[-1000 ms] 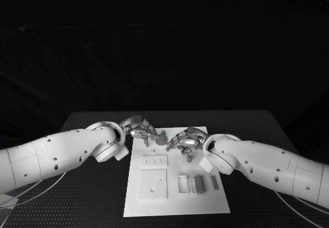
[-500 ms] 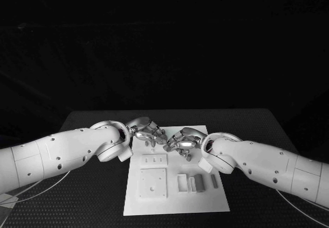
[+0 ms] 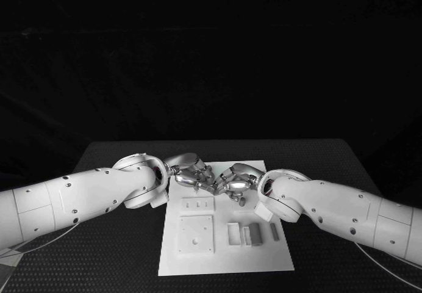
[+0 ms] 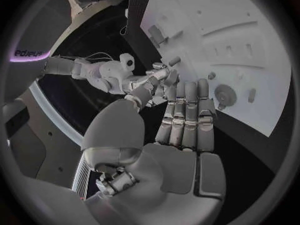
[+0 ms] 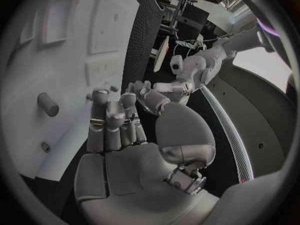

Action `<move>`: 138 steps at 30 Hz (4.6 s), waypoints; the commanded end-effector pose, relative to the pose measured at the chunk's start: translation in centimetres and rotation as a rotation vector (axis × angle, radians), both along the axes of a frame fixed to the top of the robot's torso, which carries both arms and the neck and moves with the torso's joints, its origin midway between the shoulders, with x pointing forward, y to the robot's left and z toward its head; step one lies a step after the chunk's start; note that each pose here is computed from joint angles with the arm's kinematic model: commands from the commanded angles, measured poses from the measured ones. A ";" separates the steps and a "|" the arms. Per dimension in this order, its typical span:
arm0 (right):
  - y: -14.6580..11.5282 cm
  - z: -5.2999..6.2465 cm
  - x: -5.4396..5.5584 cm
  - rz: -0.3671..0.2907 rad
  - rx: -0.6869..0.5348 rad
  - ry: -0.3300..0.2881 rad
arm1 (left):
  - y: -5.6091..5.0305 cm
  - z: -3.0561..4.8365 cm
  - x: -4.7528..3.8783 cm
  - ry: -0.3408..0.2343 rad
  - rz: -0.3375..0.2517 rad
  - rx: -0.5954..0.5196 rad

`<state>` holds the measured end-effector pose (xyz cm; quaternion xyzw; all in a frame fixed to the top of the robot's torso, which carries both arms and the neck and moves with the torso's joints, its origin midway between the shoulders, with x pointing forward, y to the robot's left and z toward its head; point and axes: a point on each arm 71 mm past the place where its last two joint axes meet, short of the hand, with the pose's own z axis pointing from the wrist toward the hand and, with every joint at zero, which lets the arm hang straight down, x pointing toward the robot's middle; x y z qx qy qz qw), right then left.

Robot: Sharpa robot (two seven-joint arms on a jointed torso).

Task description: Assemble the parts on the task board

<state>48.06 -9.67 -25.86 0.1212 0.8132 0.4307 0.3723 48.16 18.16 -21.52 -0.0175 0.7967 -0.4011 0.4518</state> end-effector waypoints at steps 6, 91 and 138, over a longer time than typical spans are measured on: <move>0.3 0.1 -0.3 0.027 0.009 -0.003 | -0.2 0.19 0.01 -0.046 -0.006 0.041; 0.8 0.5 -0.3 0.014 0.041 -0.004 | -0.3 -0.33 0.14 0.113 0.046 -0.053; -8.0 6.2 6.1 -0.292 0.103 -0.181 | 2.2 -2.33 0.12 0.125 0.304 0.073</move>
